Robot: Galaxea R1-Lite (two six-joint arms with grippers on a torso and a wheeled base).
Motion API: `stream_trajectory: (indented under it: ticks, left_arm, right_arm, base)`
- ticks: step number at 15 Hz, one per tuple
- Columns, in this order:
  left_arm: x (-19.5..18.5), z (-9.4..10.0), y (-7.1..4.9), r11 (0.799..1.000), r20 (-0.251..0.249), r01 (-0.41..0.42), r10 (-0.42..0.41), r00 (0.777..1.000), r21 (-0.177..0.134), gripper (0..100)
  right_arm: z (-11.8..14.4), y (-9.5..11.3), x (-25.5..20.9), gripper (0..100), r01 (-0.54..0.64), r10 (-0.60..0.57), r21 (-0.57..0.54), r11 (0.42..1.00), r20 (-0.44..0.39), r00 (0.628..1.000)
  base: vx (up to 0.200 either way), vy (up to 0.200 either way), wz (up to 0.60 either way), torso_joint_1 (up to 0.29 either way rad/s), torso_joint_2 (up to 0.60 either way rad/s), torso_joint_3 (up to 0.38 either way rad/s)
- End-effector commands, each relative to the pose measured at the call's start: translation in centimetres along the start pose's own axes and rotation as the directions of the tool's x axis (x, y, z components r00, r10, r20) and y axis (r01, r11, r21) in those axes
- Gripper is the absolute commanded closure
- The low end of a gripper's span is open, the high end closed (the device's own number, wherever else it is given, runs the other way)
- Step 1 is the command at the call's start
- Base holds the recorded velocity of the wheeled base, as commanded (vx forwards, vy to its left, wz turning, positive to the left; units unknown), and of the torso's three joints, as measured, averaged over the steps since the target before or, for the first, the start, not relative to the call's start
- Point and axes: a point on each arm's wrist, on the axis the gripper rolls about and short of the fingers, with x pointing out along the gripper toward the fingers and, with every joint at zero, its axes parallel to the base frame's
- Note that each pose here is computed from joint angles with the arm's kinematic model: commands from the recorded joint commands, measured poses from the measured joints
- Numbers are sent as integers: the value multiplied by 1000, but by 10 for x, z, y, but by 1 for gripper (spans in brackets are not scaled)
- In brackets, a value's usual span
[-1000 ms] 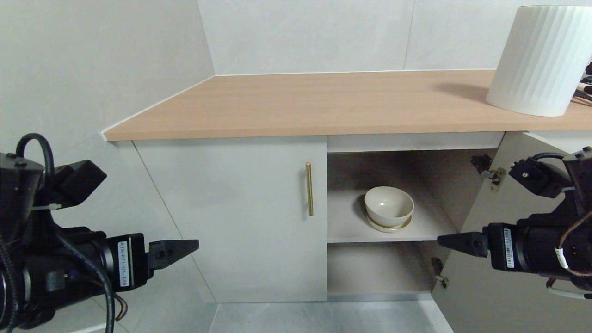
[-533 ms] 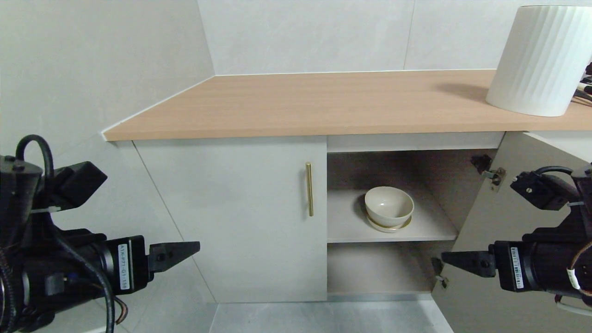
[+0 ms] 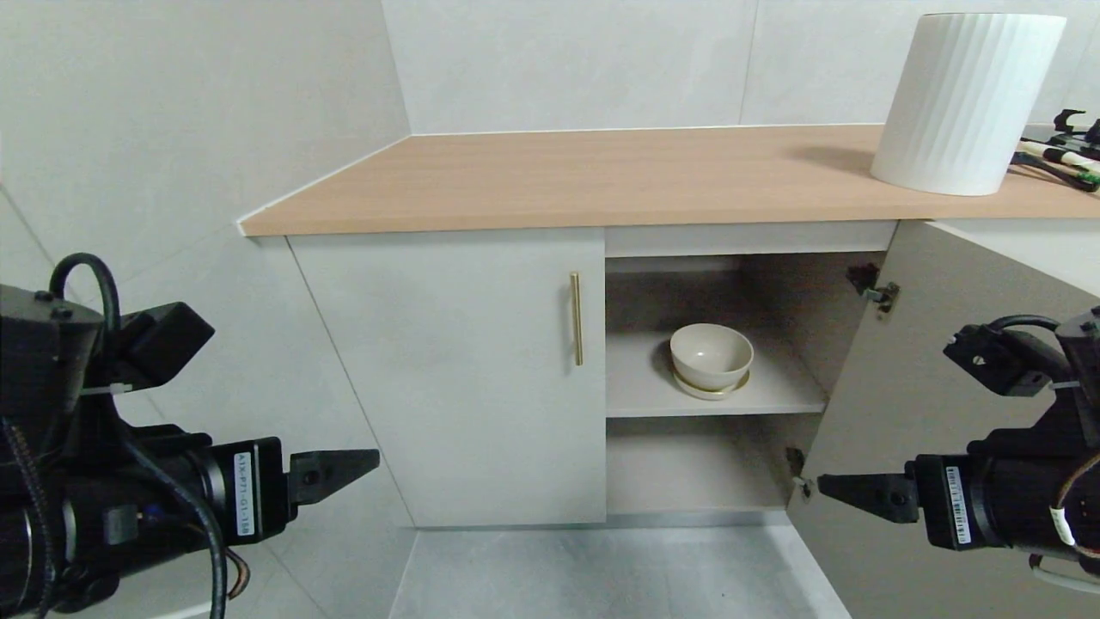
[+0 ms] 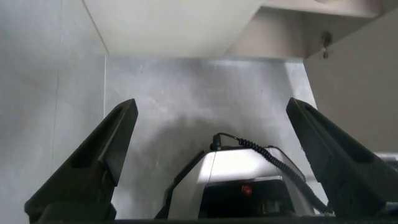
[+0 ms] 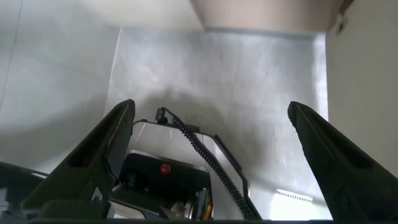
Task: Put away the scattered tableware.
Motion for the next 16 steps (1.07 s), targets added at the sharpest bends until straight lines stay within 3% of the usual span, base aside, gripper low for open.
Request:
stream_trajectory:
  ticks: [1,7,16]
  left_arm:
    - [2,0,0,1000,-5,-3,3,1000,1,0]
    - [3,-1,-1,1000,-10,-2,2,1000,5,0]
    - [3,-3,-1,1000,-18,-2,3,1000,10,0]
  right_arm:
    - [-1,0,2,0,1,-1,-2,1000,-7,1000]
    - [-1,0,1,0,2,-2,-2,1000,-5,1000]
    - [-1,0,1,0,16,-16,-2,1000,2,1000]
  base:
    - [-200,0,0,-2,2,-2]
    - [-200,0,0,3,3,2]
    - [0,0,0,0,0,0]
